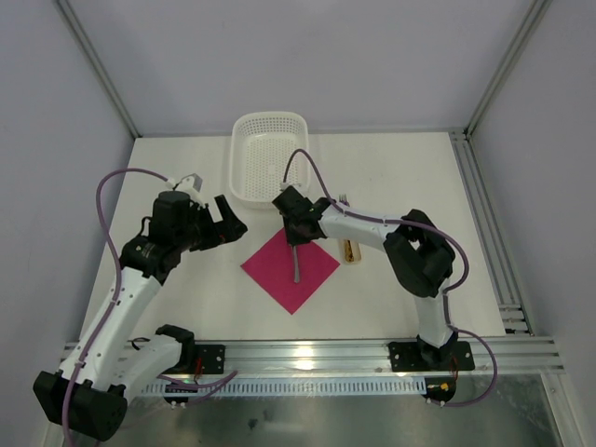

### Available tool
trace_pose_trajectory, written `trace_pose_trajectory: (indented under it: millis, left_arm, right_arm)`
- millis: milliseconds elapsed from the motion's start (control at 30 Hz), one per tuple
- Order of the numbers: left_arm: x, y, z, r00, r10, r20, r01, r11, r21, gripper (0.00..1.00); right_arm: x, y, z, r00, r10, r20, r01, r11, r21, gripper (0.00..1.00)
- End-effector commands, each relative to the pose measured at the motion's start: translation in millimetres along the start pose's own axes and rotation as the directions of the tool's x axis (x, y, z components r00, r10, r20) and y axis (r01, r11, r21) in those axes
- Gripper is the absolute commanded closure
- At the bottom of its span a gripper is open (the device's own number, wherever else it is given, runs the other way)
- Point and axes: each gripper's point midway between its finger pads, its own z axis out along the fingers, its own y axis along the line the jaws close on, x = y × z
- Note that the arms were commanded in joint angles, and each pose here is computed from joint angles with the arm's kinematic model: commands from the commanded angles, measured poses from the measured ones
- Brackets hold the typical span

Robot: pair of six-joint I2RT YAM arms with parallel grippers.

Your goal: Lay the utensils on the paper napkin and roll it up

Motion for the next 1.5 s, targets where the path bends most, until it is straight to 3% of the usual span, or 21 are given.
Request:
trace_pose_trajectory:
  millis: [0, 833, 1467]
  left_arm:
    - [-4.9, -7.6, -7.4, 1.000, 0.012, 0.021, -0.013, 0.999, 0.040, 0.00]
    - [-4.8, -7.5, -11.9, 0.999, 0.017, 0.031, -0.018, 0.999, 0.040, 0.01]
    - [-5.5, -8.9, -19.0, 0.999, 0.020, 0.045, -0.022, 0.999, 0.048, 0.00]
  right_arm:
    - [-19.5, 8.8, -4.8, 0.998, 0.019, 0.052, -0.019, 1.000, -0.002, 0.96]
    - [-9.6, -1.8, 14.8, 1.000, 0.019, 0.013, -0.020, 0.997, 0.080, 0.85]
    - [-15.1, 4.1, 4.7, 0.999, 0.022, 0.025, -0.023, 0.998, 0.055, 0.76]
